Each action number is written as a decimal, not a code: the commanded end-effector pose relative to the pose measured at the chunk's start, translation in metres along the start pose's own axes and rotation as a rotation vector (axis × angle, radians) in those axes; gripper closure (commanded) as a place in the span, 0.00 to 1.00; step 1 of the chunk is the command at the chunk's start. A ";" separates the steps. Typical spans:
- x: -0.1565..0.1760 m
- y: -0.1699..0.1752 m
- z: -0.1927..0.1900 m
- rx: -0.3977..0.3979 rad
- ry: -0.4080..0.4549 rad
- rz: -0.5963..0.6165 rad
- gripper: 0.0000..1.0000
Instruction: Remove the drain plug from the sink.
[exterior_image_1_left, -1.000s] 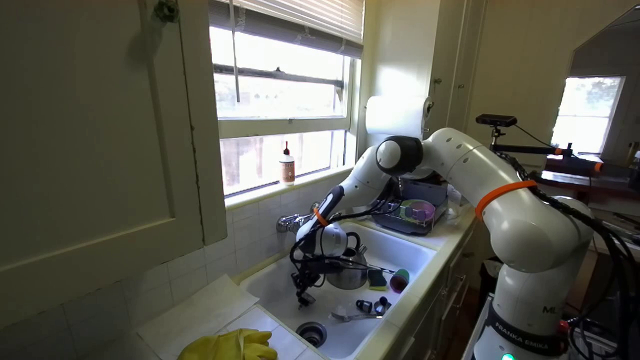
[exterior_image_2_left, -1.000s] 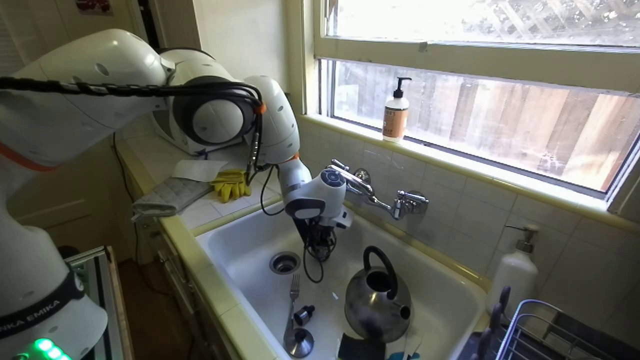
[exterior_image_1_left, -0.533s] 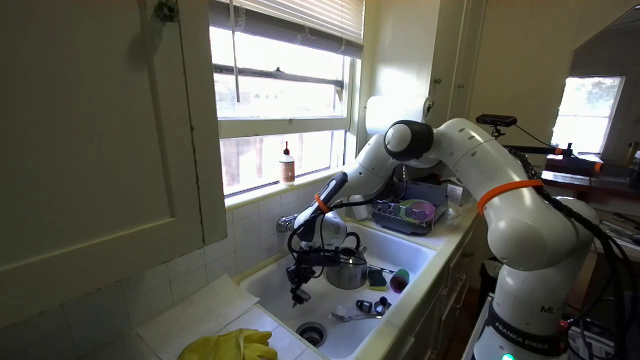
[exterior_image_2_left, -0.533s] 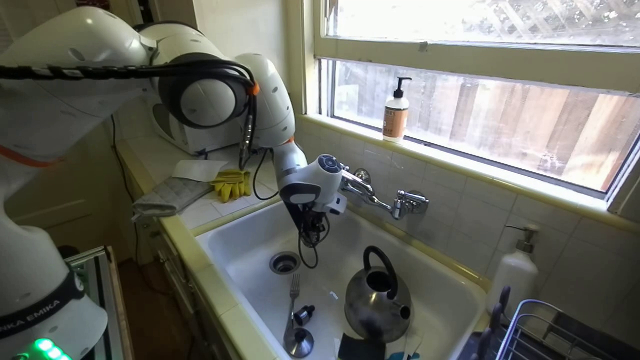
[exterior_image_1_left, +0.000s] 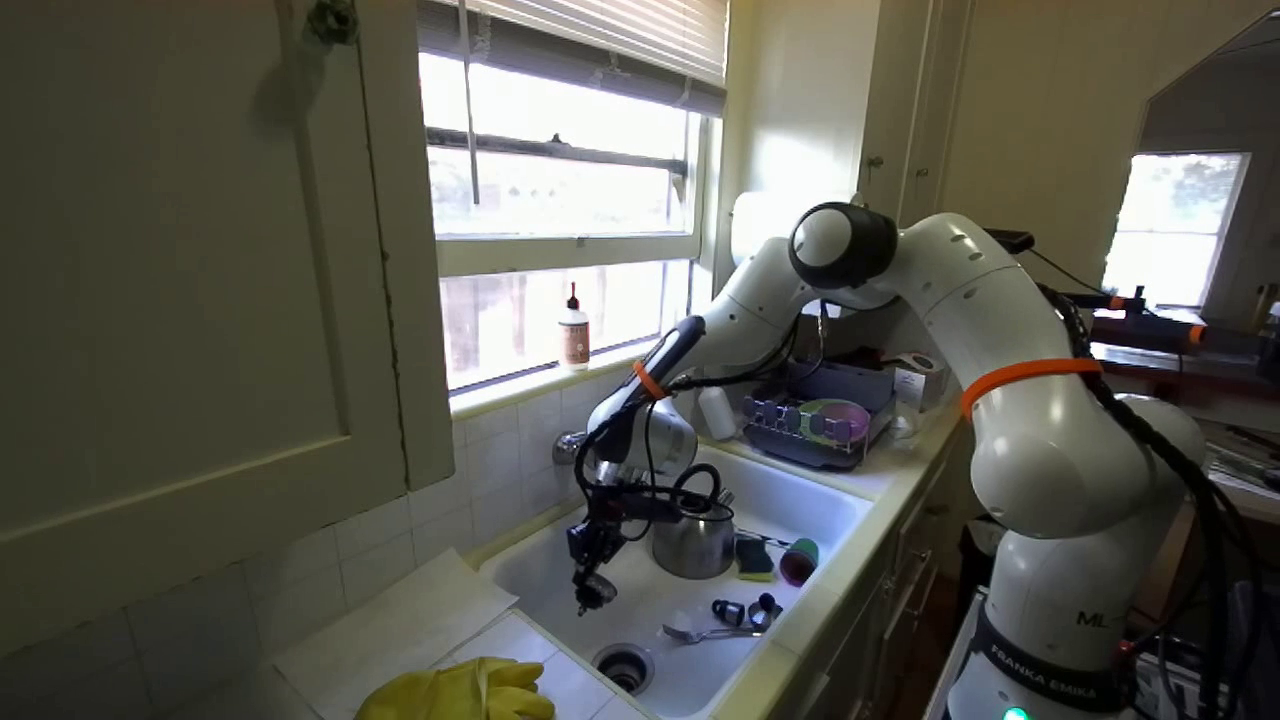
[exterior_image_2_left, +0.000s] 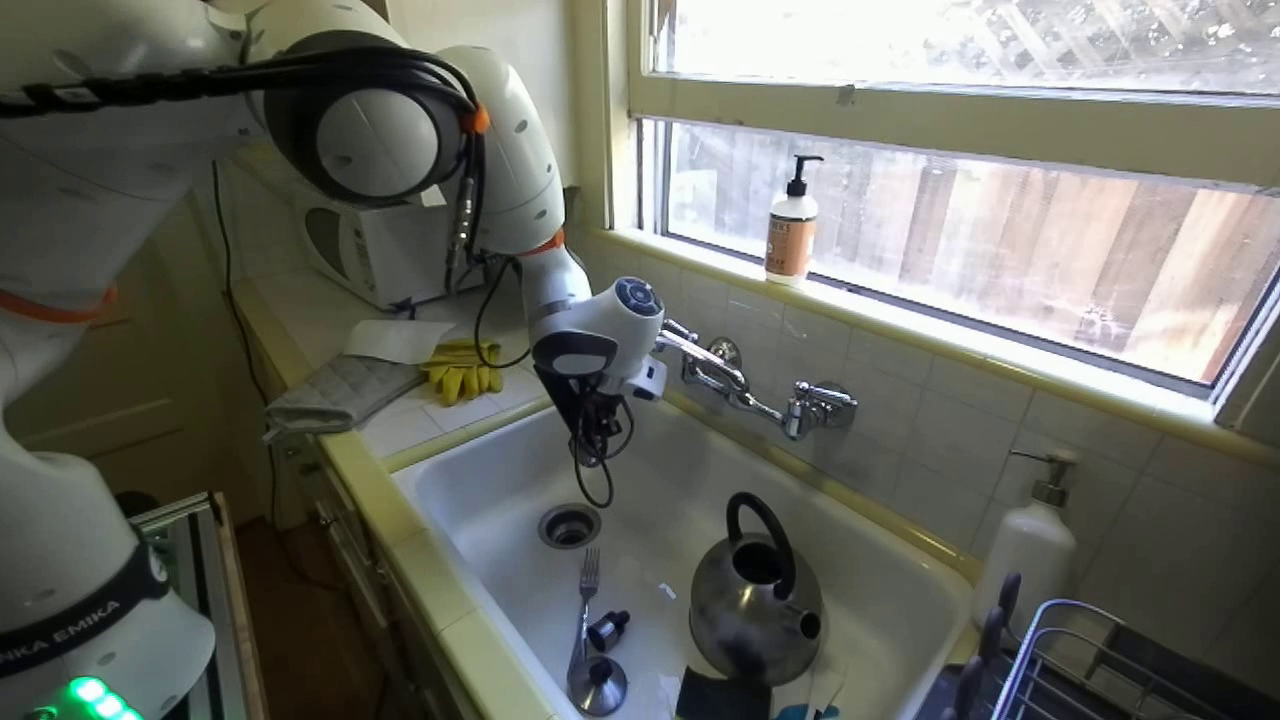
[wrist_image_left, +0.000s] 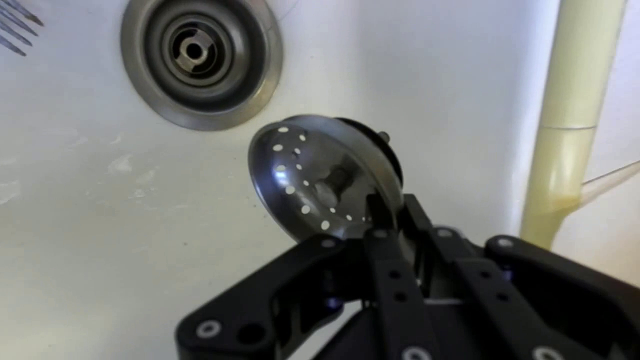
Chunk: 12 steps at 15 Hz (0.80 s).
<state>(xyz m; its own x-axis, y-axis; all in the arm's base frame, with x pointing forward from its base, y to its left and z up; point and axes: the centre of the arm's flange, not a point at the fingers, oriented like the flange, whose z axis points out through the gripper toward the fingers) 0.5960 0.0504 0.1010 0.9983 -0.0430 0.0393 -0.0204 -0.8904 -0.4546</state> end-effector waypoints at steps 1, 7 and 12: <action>-0.026 -0.031 -0.029 0.033 0.014 -0.092 0.97; -0.031 -0.079 -0.044 0.046 0.053 -0.234 0.97; -0.025 -0.117 -0.039 0.069 0.055 -0.371 0.97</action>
<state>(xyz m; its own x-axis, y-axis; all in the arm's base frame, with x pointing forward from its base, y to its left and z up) 0.5781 0.1241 0.1818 0.9574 0.1943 0.2138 0.2753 -0.8379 -0.4713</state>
